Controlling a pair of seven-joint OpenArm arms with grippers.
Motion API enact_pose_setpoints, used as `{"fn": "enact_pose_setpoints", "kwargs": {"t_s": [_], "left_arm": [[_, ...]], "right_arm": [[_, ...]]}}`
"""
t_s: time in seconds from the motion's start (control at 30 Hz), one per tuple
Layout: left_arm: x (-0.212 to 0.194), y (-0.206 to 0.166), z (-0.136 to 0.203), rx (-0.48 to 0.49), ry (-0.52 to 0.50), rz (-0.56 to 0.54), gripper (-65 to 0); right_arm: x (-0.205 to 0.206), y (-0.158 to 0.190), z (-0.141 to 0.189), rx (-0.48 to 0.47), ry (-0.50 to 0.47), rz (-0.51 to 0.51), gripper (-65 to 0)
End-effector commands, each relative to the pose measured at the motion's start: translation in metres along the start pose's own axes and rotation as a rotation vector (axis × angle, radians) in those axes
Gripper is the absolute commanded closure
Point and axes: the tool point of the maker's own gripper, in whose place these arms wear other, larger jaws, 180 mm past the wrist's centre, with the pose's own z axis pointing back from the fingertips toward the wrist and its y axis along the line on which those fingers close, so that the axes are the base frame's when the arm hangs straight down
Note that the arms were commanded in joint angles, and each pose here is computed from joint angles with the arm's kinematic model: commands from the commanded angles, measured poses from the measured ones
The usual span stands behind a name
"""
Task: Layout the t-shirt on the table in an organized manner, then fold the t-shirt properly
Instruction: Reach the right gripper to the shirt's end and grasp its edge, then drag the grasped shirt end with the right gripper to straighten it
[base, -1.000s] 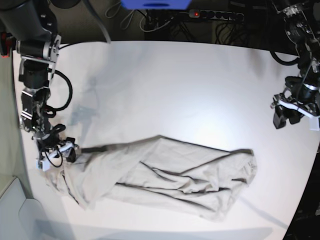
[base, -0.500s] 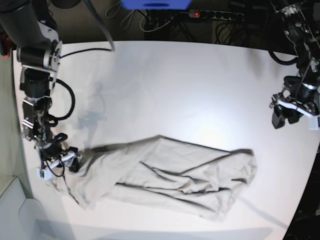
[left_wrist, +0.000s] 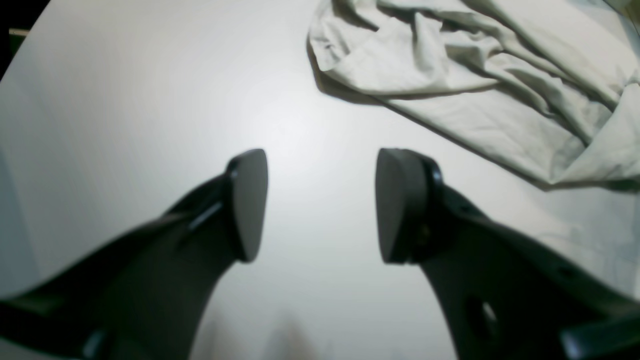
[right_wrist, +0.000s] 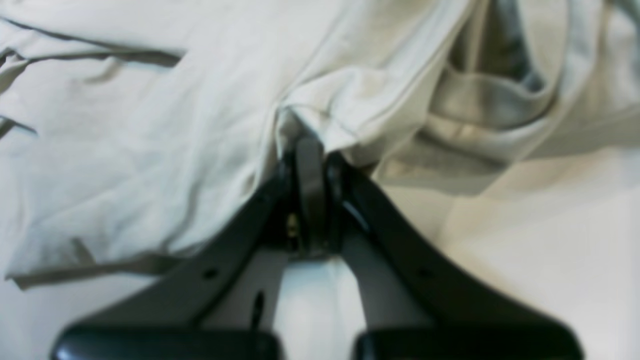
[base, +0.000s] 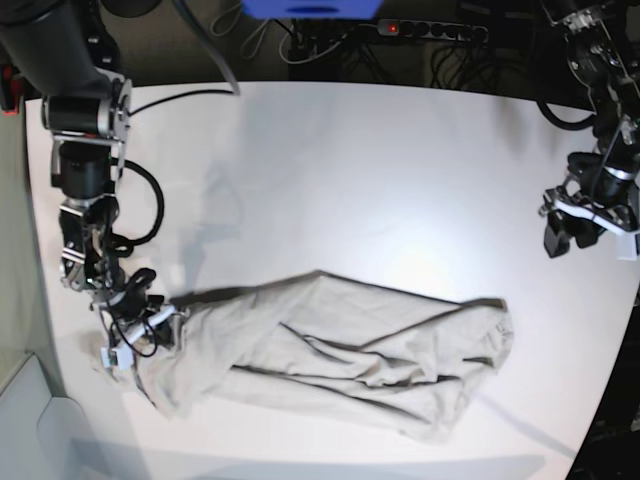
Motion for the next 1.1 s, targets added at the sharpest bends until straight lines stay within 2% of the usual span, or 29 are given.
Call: {"fn": "enact_pose_setpoints", "kwargs": {"t_s": [0.0, 0.13, 0.2, 0.37, 0.53, 0.63, 0.7, 0.9, 1.0, 1.07], "left_arm": [[0.017, -0.002, 0.003, -0.008, -0.054, -0.021, -33.7], [0.018, -0.003, 0.003, -0.010, -0.055, -0.019, -33.7], [0.023, -0.009, 0.006, -0.019, -0.074, -0.028, -33.7], [0.030, -0.017, 0.017, -0.020, -0.115, -0.028, -33.7], [0.027, -0.019, 0.017, -0.022, -0.118, -0.012, -33.7], [0.027, -0.019, 0.018, -0.022, -0.116, -0.011, -33.7], [0.026, -0.019, 0.018, -0.022, -0.114, -0.012, -33.7], [0.025, -0.019, 0.018, -0.019, -0.112, -0.011, -33.7], [0.027, -0.019, 0.018, -0.021, -0.120, -0.011, -33.7], [0.027, -0.019, 0.017, -0.023, -0.117, -0.008, -33.7]], "right_arm": [[0.036, -0.011, 0.013, -0.012, -0.090, 0.032, 0.0], [0.063, -0.015, 0.064, -0.059, -0.178, 0.117, 0.0], [0.088, -0.004, 0.091, -0.073, -0.240, 0.175, 0.0], [0.134, 0.017, 0.155, -0.134, -0.379, 0.243, 0.0], [0.179, 0.039, 0.194, -0.171, -0.472, 0.321, 0.0], [0.184, 0.037, 0.193, -0.181, -0.455, 0.317, 0.0], [0.173, 0.032, 0.187, -0.183, -0.411, 0.304, 0.0], [0.091, 0.012, 0.165, -0.178, -0.204, 0.250, 0.0], [0.054, 0.007, 0.167, -0.181, -0.119, 0.239, 0.0], [0.041, -0.004, 0.173, -0.207, -0.100, 0.220, 0.0]]}}
